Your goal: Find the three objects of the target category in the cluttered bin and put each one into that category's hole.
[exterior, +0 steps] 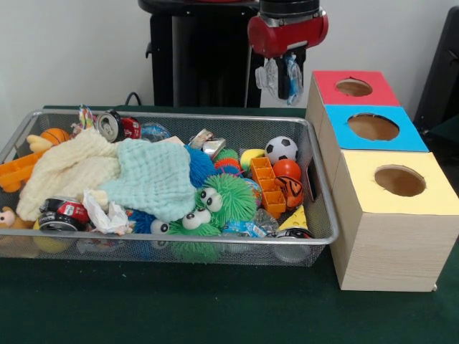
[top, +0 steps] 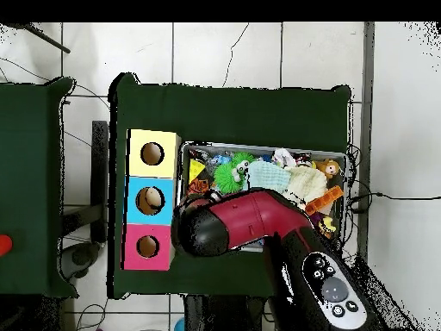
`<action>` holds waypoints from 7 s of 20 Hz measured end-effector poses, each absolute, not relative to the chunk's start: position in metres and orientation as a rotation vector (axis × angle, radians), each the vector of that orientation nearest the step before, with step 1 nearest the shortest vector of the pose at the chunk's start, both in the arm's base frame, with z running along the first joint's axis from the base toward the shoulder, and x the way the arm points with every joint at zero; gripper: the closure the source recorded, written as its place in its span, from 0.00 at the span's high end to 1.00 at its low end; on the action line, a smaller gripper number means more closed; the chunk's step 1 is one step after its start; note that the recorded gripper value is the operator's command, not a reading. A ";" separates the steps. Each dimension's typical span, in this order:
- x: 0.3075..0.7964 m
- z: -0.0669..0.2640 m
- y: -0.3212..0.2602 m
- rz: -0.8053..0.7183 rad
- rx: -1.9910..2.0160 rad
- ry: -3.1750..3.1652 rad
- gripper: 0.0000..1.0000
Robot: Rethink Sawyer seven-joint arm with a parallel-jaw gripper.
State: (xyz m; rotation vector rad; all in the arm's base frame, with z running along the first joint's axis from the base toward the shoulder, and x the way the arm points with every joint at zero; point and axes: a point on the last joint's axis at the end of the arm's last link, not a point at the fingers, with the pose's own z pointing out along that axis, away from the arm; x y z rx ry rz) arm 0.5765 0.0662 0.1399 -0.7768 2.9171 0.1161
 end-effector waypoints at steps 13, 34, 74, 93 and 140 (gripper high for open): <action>0.569 0.139 0.106 0.129 -0.831 2.921 0.00; 0.548 0.120 0.220 0.104 -0.970 2.936 0.00; 0.553 0.103 0.192 0.028 -0.774 3.005 0.00; 0.561 0.100 0.198 -0.015 -0.743 3.007 0.00; 0.578 0.094 0.222 -0.002 -0.688 3.005 1.00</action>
